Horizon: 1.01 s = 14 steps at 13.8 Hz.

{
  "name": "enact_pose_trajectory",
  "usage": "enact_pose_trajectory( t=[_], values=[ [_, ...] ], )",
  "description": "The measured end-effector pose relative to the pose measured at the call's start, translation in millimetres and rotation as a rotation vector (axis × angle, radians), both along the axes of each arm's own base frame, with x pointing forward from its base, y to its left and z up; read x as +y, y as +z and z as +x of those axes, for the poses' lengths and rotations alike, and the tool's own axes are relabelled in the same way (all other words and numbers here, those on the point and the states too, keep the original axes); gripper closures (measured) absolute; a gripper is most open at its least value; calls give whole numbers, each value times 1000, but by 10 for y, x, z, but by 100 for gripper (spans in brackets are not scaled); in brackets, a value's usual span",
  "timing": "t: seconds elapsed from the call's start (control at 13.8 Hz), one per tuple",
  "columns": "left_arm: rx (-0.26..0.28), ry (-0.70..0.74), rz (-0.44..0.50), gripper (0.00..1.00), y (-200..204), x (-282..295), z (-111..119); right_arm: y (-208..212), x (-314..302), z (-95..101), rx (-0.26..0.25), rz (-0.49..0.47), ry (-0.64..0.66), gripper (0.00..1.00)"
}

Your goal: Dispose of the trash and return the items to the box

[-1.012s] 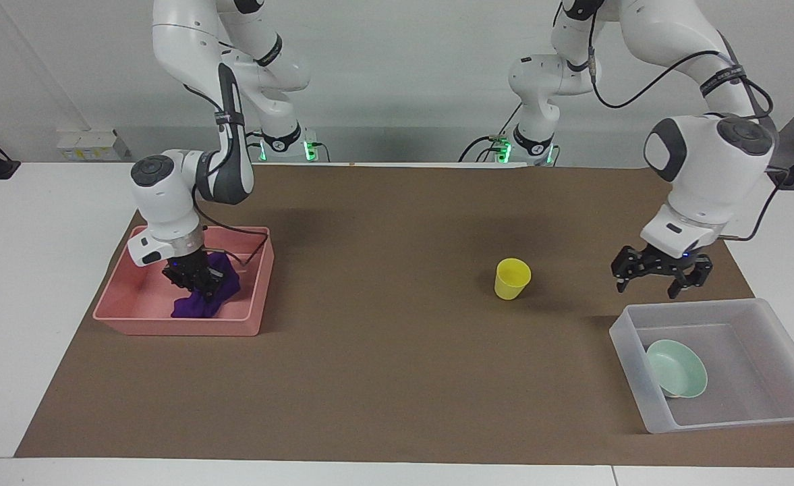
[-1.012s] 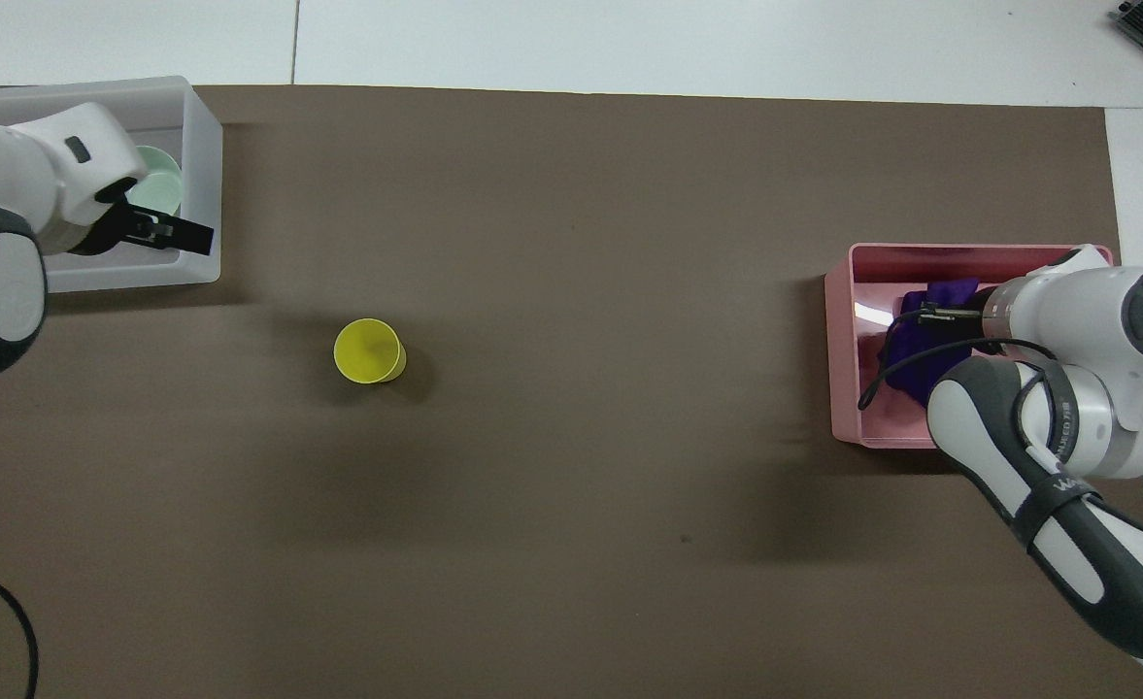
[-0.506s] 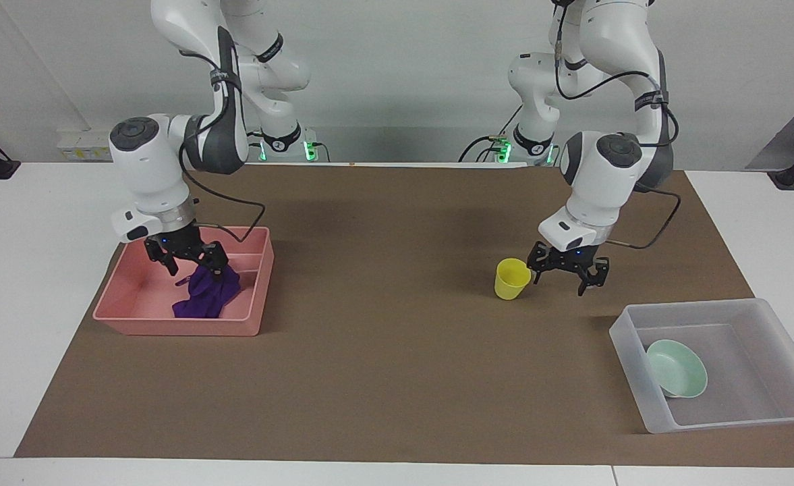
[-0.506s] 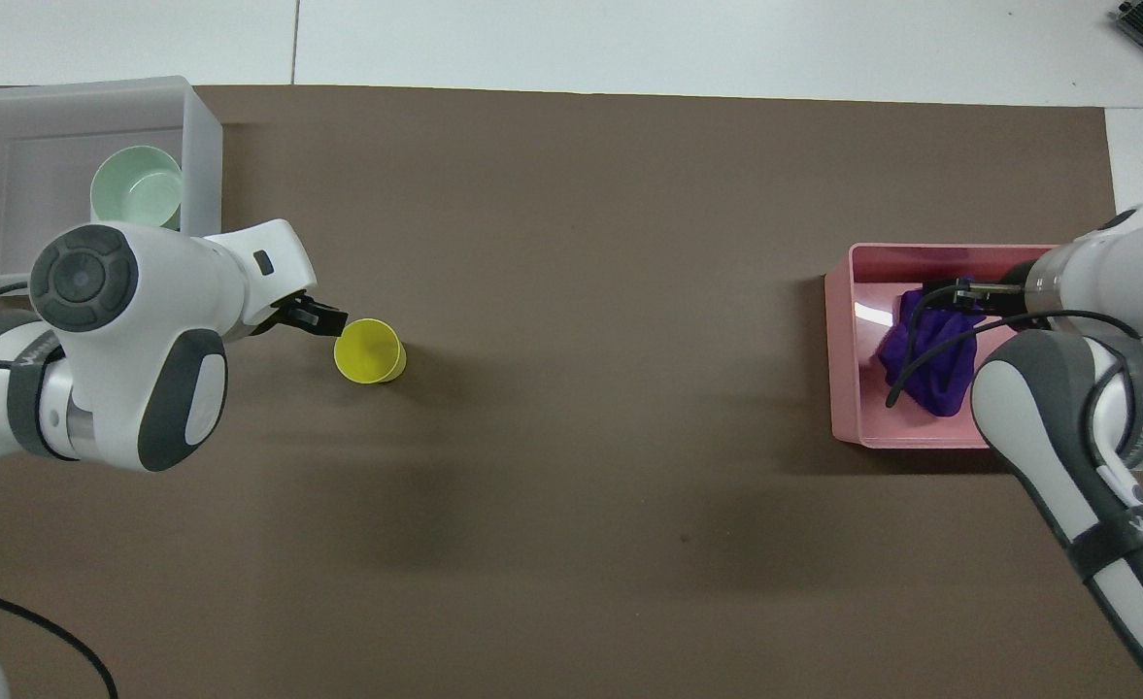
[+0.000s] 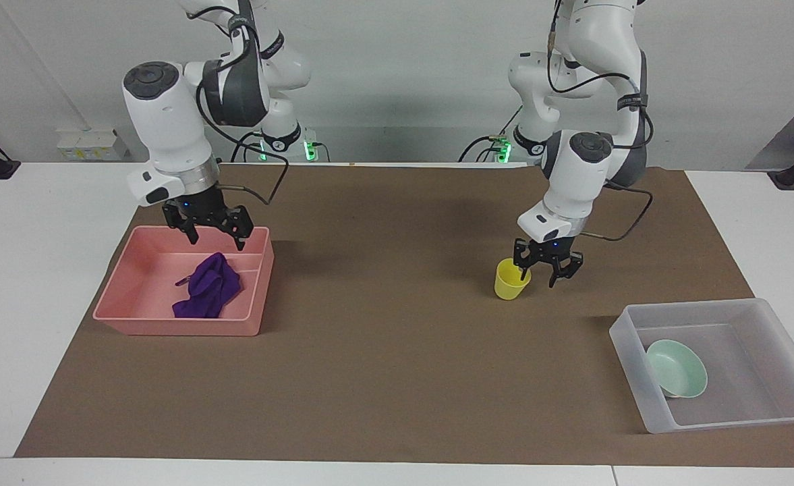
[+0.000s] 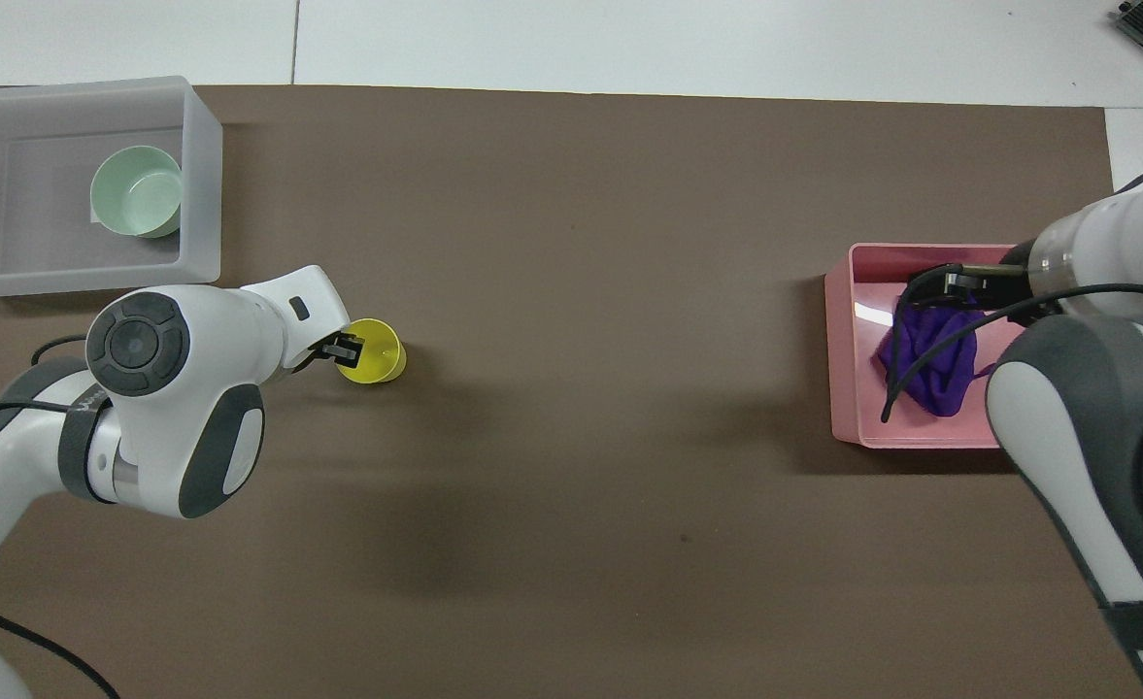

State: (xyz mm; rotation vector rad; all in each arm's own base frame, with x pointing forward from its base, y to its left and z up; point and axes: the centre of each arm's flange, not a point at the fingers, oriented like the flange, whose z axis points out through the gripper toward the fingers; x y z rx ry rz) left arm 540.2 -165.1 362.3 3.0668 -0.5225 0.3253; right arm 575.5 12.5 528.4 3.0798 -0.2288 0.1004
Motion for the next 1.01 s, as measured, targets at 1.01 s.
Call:
enact_pose_trajectory(
  t=[1.01],
  values=[
    [-120, 222, -49, 97, 1067, 877, 578, 1168, -646, -432, 69, 38, 10, 0]
  ],
)
